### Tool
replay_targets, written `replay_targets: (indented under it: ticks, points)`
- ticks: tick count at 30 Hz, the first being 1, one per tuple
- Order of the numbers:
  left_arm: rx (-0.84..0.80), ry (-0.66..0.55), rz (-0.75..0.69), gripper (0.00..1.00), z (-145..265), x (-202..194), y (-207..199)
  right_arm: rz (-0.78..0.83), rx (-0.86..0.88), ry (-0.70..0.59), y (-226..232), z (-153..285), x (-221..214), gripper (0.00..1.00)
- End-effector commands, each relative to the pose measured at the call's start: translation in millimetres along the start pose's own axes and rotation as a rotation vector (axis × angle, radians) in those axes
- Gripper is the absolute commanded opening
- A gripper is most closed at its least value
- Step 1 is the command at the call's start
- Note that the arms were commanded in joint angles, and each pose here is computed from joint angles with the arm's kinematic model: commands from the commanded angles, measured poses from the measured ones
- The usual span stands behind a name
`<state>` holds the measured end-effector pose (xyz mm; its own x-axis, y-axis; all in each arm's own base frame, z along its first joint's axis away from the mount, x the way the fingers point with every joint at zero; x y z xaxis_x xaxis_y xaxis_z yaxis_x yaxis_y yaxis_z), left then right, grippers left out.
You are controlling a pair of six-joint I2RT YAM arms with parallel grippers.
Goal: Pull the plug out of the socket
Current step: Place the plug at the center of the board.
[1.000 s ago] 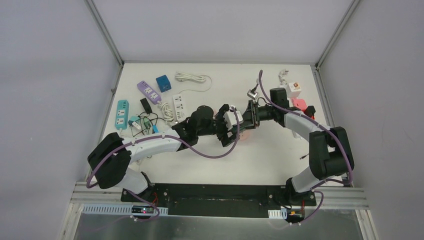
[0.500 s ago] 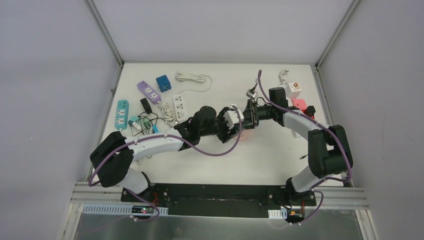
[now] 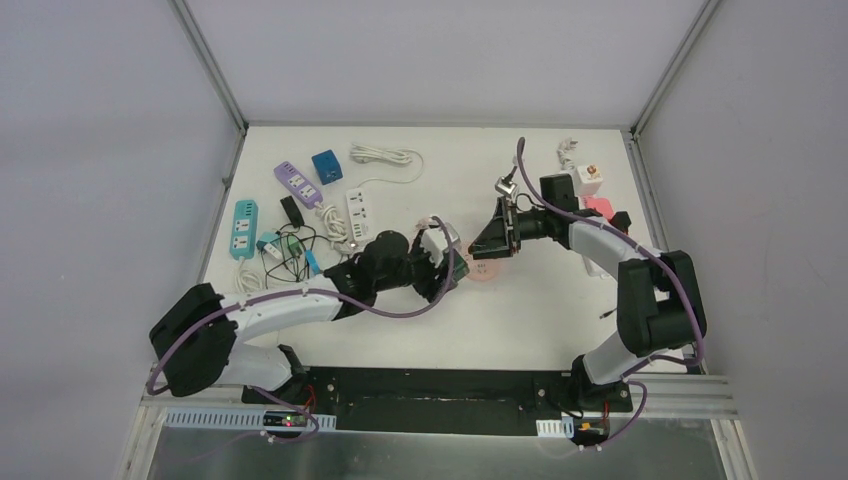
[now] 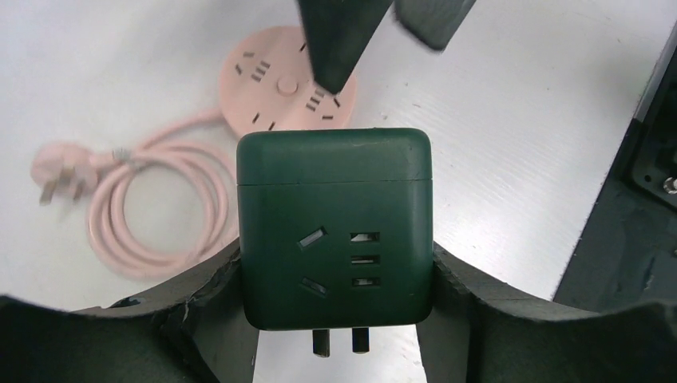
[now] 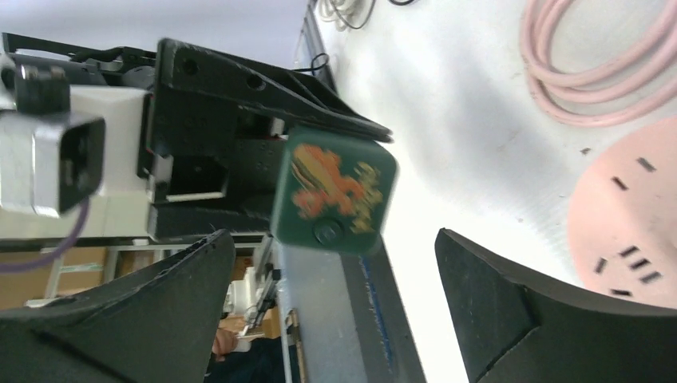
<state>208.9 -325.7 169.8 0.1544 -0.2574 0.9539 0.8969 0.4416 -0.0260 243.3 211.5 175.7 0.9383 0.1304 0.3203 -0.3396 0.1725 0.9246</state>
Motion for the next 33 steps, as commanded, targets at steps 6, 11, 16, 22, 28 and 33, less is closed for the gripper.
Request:
replay_targets:
  ticks: [6, 11, 16, 22, 28, 33]
  points:
    - [0.379, 0.060, 0.331, 0.00, 70.9, -17.0, 27.7, 0.254, -0.194, -0.066, -5.6, 32.0, 8.6, 1.00]
    - [0.593, 0.180, 0.500, 0.00, 107.0, -48.9, 44.2, 0.264, -0.235, -0.116, -13.1, 48.3, 10.9, 1.00]
    - [0.736, 0.255, 0.672, 0.00, 127.9, -81.8, 60.9, 0.255, -0.251, -0.145, -17.6, 57.5, 11.9, 1.00]
    - [0.921, 0.301, 0.754, 0.00, 150.4, -104.4, 82.5, 0.250, -0.253, -0.152, -18.1, 59.3, 12.0, 1.00]
    - [1.054, 0.345, 0.790, 0.00, 164.3, -121.9, 93.7, 0.252, -0.256, -0.157, -18.3, 60.8, 12.2, 1.00]
    - [1.096, 0.378, 0.809, 0.00, 164.8, -132.4, 98.5, 0.249, -0.256, -0.159, -18.8, 61.2, 11.8, 1.00]
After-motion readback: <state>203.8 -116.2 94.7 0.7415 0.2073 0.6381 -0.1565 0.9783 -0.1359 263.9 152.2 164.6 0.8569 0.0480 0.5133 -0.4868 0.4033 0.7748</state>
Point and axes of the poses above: each gripper's point midway between its finger pads, its own z axis back along the fingers, its own y axis along the line the jaws close on, x = y × z, the point moved 3 cm from there along z, back along the fingers, and after that the axes turned 1 degree about -z, right-handed, at the moved point
